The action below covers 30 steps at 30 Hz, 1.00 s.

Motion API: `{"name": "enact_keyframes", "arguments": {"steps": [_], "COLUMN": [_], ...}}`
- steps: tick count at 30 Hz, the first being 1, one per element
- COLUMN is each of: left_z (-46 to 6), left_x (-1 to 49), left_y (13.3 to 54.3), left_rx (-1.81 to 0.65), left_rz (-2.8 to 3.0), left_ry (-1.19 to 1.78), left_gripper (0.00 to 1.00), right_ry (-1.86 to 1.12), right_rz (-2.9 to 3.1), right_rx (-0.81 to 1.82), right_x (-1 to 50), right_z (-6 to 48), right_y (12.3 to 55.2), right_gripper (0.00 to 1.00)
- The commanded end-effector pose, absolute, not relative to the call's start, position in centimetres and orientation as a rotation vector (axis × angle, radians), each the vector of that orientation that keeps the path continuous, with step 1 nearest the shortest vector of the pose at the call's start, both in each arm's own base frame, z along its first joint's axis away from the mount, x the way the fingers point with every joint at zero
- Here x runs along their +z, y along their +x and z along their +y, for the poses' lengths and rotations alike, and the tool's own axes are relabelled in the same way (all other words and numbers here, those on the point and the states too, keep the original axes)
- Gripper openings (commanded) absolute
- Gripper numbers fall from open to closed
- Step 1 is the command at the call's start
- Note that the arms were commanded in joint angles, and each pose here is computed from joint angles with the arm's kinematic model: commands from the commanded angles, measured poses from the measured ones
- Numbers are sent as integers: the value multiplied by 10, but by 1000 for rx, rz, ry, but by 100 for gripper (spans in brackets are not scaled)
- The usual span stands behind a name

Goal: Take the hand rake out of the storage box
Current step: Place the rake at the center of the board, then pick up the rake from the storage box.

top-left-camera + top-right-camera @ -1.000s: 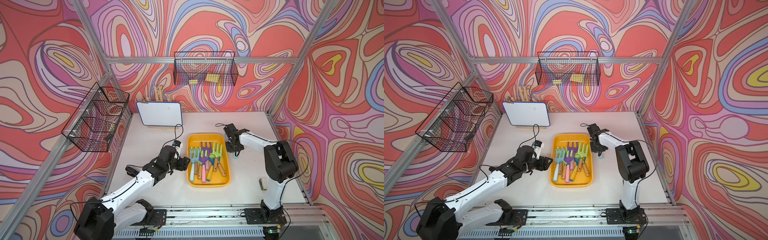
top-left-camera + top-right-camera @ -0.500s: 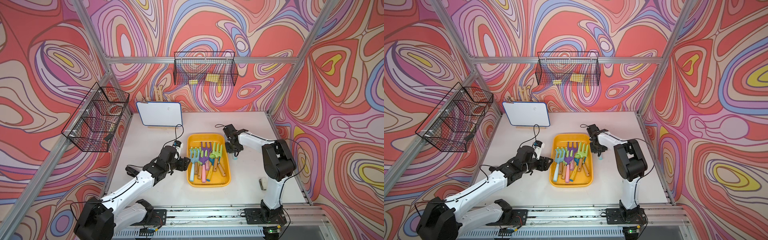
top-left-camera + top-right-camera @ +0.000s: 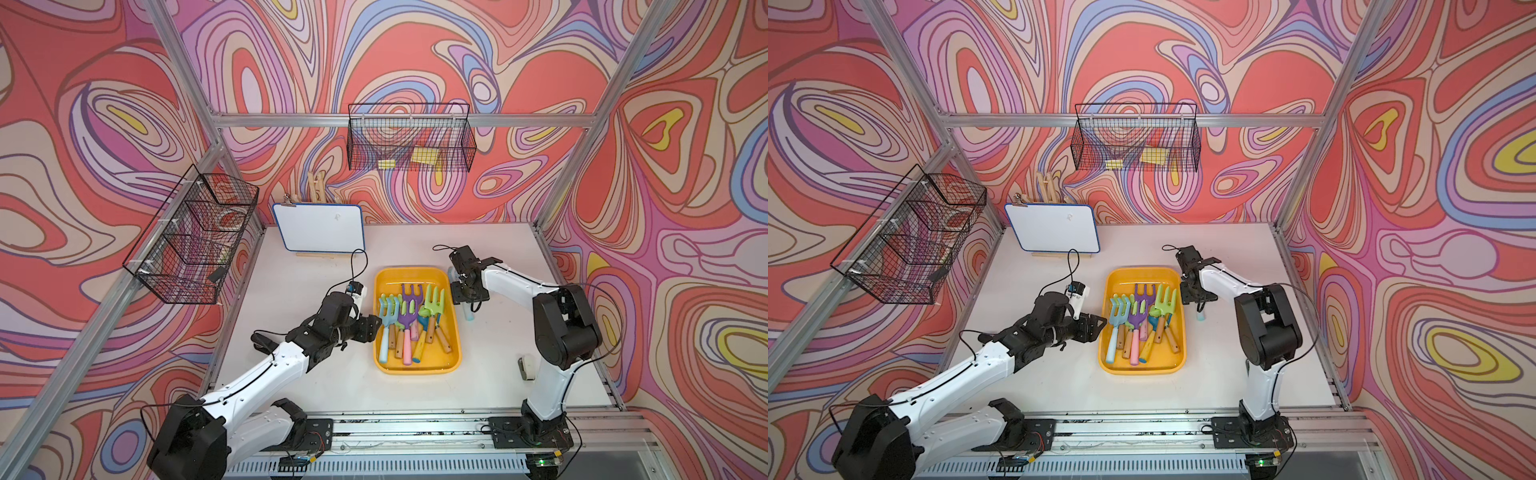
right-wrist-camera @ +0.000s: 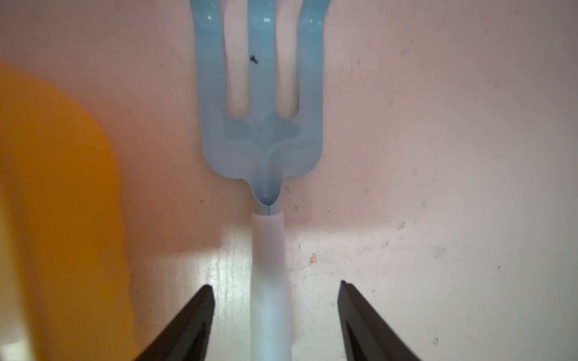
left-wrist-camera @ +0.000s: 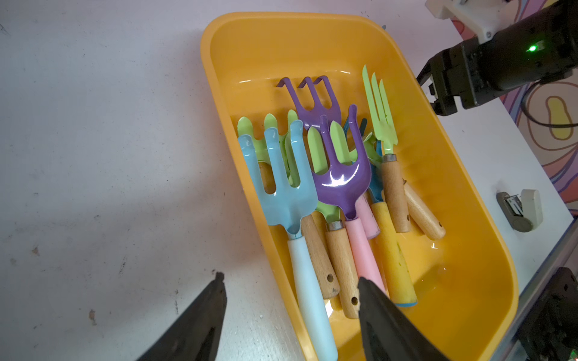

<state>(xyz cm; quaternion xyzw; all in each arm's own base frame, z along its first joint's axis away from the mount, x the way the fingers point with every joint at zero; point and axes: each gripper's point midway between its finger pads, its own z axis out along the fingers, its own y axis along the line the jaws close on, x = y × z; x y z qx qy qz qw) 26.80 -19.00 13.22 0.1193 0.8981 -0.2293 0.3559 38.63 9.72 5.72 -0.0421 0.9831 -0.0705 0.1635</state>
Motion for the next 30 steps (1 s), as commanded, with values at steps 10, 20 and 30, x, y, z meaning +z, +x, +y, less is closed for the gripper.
{"name": "enact_keyframes", "arguments": {"steps": [10, 20, 30], "left_z": [-202, -230, -267], "left_x": [194, 184, 182], "left_y": [280, 287, 259], "left_rx": [-658, -597, -629], "left_rz": [2146, 2197, 2189], "left_ry": [245, 366, 545], "left_gripper": [83, 72, 57], "right_ry": [-153, -177, -48], "right_rz": [2536, 2402, 2245], "right_rx": [70, 244, 182], "right_x": [153, 184, 214], "right_z": [116, 137, 114], "right_y": [377, 366, 362], "right_gripper": [92, 79, 66]}}
